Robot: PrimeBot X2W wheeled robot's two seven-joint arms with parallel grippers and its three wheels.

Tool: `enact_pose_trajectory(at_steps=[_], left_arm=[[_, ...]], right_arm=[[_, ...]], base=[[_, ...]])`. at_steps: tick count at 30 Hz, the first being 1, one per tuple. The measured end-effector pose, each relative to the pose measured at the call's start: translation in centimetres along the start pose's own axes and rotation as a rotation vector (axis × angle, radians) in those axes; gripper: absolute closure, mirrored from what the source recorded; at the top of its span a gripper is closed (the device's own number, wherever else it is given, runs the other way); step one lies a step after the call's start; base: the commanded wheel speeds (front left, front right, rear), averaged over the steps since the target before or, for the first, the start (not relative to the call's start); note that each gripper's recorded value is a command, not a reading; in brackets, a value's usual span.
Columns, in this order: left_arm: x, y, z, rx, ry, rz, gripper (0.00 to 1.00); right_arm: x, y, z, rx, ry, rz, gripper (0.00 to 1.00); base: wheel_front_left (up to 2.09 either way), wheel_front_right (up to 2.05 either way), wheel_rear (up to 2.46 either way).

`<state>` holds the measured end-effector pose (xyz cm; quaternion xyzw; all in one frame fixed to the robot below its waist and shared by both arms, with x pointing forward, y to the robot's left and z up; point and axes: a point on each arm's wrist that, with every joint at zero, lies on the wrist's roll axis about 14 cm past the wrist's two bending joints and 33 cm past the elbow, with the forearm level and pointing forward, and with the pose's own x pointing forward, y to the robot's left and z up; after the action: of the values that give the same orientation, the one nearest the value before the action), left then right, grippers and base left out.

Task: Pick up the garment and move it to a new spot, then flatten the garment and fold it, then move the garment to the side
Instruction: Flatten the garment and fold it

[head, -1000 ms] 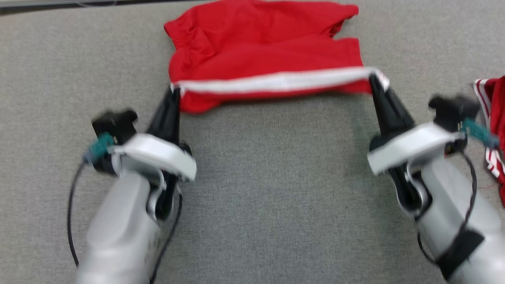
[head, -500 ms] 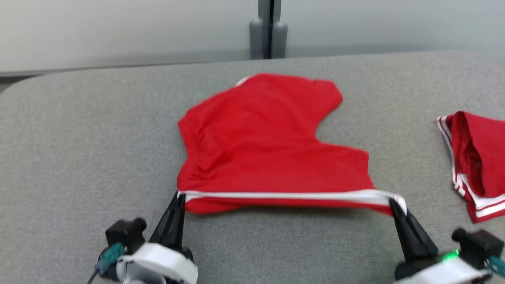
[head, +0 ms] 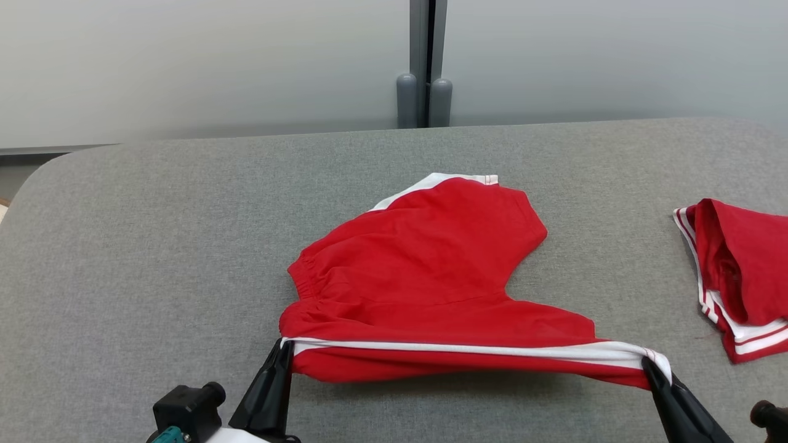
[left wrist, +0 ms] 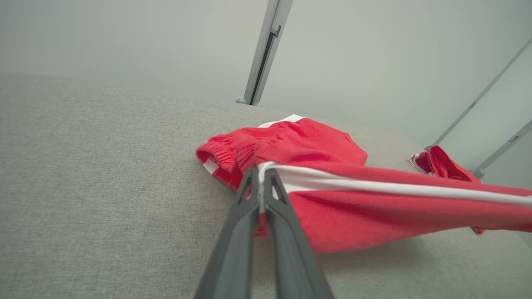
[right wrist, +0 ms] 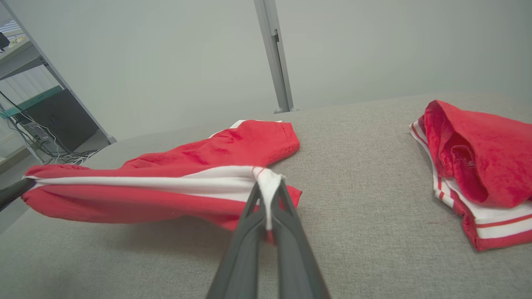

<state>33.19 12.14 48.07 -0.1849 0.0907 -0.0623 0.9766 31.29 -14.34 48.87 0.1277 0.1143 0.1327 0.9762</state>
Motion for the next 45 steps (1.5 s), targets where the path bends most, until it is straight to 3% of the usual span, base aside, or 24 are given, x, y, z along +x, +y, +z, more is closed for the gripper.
enact_pose_trajectory(at_steps=[8,18,24,30,31,32,33,38,45], left_arm=[[2.6,0.1,0.7,-0.011,0.003,-0.015,1.0],[11.1,1.9,-0.6,-0.088,0.036,-0.028,1.0],[14.2,4.4,-2.7,-0.08,0.085,0.011,1.0],[15.1,6.8,-4.2,-0.056,0.132,0.057,1.0],[15.1,6.8,-4.5,-0.056,0.146,0.055,1.0],[15.2,6.8,-4.8,-0.052,0.157,0.052,0.6],[15.2,6.9,-5.0,-0.055,0.166,0.054,0.0],[15.3,6.3,-4.6,-0.055,0.111,0.045,0.0],[14.4,6.5,-0.6,-0.029,-0.06,0.111,0.0]], right_arm=[[4.1,-1.2,1.9,-0.049,-0.028,0.023,1.0],[17.6,-3.1,3.6,-0.149,-0.026,0.13,1.0],[25.1,-2.1,1.2,-0.132,0.038,0.204,1.0],[29.1,-0.4,-2.1,-0.107,0.12,0.256,1.0],[29.4,-0.4,-2.8,-0.102,0.138,0.253,0.83],[29.5,-0.3,-3.1,-0.101,0.138,0.255,0.55],[29.5,-0.3,-3.2,-0.1,0.136,0.254,0.0],[29.0,-0.7,-2.1,-0.128,0.047,0.245,0.0],[25.4,-0.7,0.7,-0.206,-0.097,0.245,0.0]], base=[[0.0,0.0,0.0],[0.0,0.0,0.0],[0.0,0.0,0.0],[0.0,0.0,0.0],[0.0,0.0,0.0],[0.0,0.0,0.0],[0.0,0.0,0.0],[0.0,0.0,0.0],[0.0,0.0,0.0]])
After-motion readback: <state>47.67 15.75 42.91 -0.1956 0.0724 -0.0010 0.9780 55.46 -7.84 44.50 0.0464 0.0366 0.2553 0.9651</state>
